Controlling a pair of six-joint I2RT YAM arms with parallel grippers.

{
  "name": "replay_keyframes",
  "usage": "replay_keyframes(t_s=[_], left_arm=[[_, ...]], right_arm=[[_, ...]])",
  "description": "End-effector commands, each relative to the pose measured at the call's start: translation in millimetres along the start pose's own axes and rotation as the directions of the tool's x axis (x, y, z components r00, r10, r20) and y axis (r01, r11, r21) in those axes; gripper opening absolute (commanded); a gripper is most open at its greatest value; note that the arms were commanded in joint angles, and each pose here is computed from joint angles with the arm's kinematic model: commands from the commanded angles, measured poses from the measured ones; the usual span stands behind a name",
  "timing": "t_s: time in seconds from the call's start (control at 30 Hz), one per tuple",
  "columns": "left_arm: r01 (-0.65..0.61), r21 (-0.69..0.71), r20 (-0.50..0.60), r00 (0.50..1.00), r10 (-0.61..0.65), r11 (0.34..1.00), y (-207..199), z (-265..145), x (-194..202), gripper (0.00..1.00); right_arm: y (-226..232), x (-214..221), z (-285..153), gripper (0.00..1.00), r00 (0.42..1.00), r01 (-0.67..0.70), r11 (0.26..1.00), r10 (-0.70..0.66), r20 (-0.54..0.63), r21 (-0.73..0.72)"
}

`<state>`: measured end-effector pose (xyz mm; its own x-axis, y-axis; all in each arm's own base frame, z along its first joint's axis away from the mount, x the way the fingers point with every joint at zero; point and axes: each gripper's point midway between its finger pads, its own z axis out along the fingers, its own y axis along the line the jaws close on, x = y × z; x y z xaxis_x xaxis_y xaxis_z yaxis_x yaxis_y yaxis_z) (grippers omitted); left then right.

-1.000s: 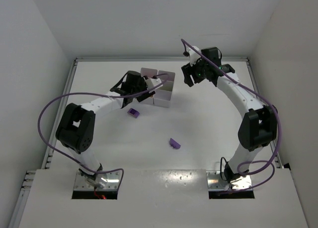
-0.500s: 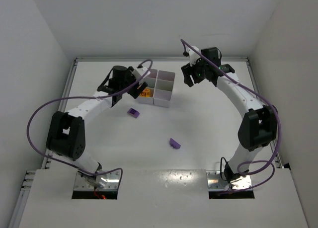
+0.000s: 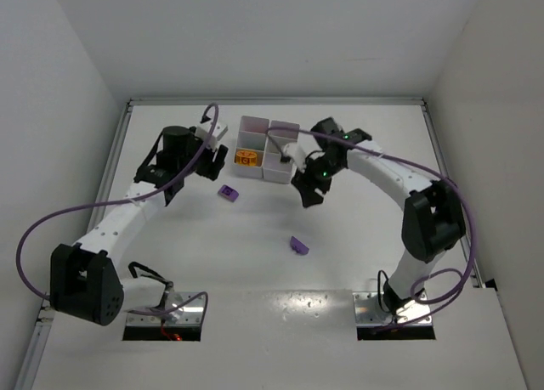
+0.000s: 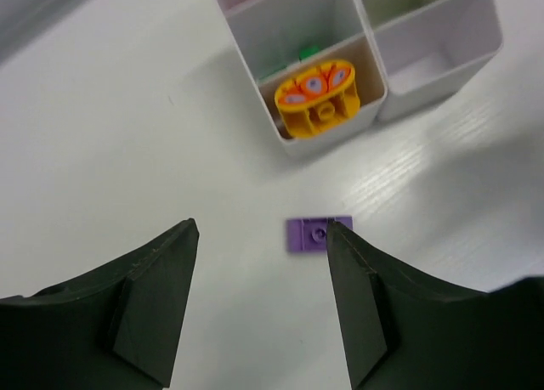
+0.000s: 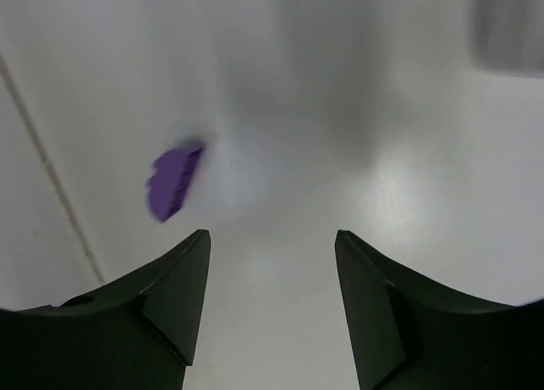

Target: Sort the legos into containers by color

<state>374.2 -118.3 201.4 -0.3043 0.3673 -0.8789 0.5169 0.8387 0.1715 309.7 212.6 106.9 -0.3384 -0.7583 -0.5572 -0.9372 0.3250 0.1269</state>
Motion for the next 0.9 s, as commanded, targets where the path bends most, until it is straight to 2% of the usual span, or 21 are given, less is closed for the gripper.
replay_keyframes(t_s=[0.0,0.1,0.17,0.4,0.47,0.6,0.8,0.87], left_arm=[[0.119,-0.075,-0.065,0.990,-0.124,0.990,13,-9,21,0.68],[0.190,-0.151,-0.081,0.976,-0.203,0.970,33,-6,20,0.68],[0.244,-0.186,-0.115,0.957,-0.267,0.952,43,-6,28,0.68],[0.284,-0.270,-0.131,0.936,-0.327,0.920,67,-12,45,0.68],[0.303,-0.294,-0.115,0.931,-0.348,0.907,76,-16,48,0.69],[0.316,-0.333,-0.106,0.924,-0.369,0.888,83,-23,58,0.92],[0.314,-0.381,-0.085,0.925,-0.371,0.870,89,-35,65,0.92],[0.311,-0.394,-0.095,0.922,-0.375,0.865,88,-38,73,0.92]], right_arm=[[68,29,7,0.61,0.987,0.093,0.975,-0.117,-0.109,-0.203],[97,41,18,0.60,0.977,0.076,0.967,-0.122,-0.176,-0.244],[106,43,24,0.58,0.975,0.027,0.976,-0.073,-0.210,-0.214],[127,48,51,0.58,0.972,-0.101,0.984,0.067,-0.225,-0.145],[125,51,58,0.55,0.967,-0.139,0.983,0.108,-0.229,-0.122],[121,53,74,0.54,0.951,-0.197,0.979,0.178,-0.253,-0.052],[105,51,89,0.51,0.943,-0.203,0.978,0.208,-0.258,0.047],[103,61,97,0.50,0.932,-0.197,0.978,0.208,-0.297,0.069]])
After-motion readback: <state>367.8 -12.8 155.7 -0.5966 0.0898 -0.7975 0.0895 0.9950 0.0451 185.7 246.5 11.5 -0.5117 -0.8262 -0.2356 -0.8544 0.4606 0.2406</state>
